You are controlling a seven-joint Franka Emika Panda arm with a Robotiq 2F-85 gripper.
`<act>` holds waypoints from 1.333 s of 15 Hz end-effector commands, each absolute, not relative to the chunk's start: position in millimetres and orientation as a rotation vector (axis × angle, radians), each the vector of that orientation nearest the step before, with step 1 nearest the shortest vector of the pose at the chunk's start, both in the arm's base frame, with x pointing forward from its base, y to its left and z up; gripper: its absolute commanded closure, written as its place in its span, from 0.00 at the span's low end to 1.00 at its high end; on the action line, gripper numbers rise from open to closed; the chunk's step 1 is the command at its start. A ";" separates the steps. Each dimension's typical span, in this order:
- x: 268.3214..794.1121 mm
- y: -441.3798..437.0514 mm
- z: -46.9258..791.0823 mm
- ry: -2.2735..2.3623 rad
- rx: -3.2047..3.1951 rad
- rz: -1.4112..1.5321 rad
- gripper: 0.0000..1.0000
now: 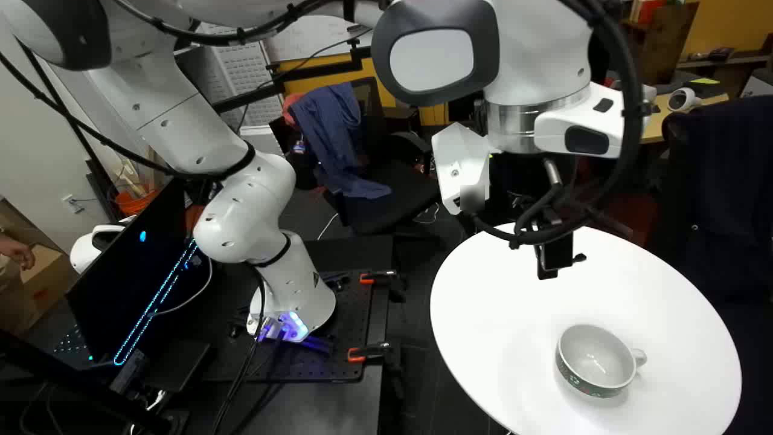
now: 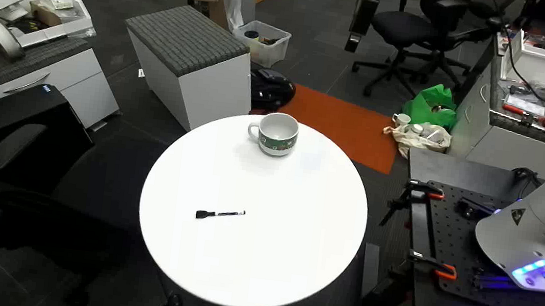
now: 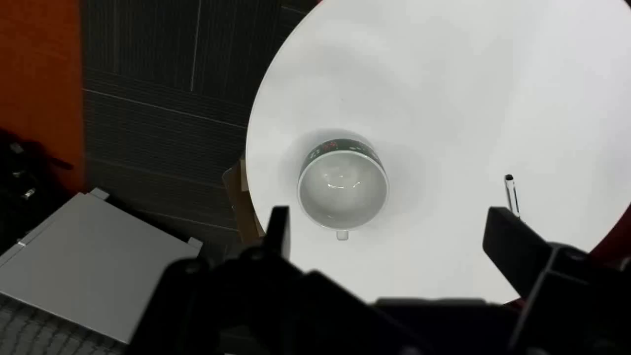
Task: Pick the pen and put it in the cup
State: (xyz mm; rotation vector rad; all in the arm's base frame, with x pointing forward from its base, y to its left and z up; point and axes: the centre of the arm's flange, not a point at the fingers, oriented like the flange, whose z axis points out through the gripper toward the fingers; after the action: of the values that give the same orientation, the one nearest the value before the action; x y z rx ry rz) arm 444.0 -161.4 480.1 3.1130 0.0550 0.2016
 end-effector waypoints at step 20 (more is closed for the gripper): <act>477.4 -120.7 462.7 0.232 3.060 0.277 0.00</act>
State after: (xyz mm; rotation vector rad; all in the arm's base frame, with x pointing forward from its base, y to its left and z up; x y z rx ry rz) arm 463.6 -131.4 473.4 3.0837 0.1565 0.2418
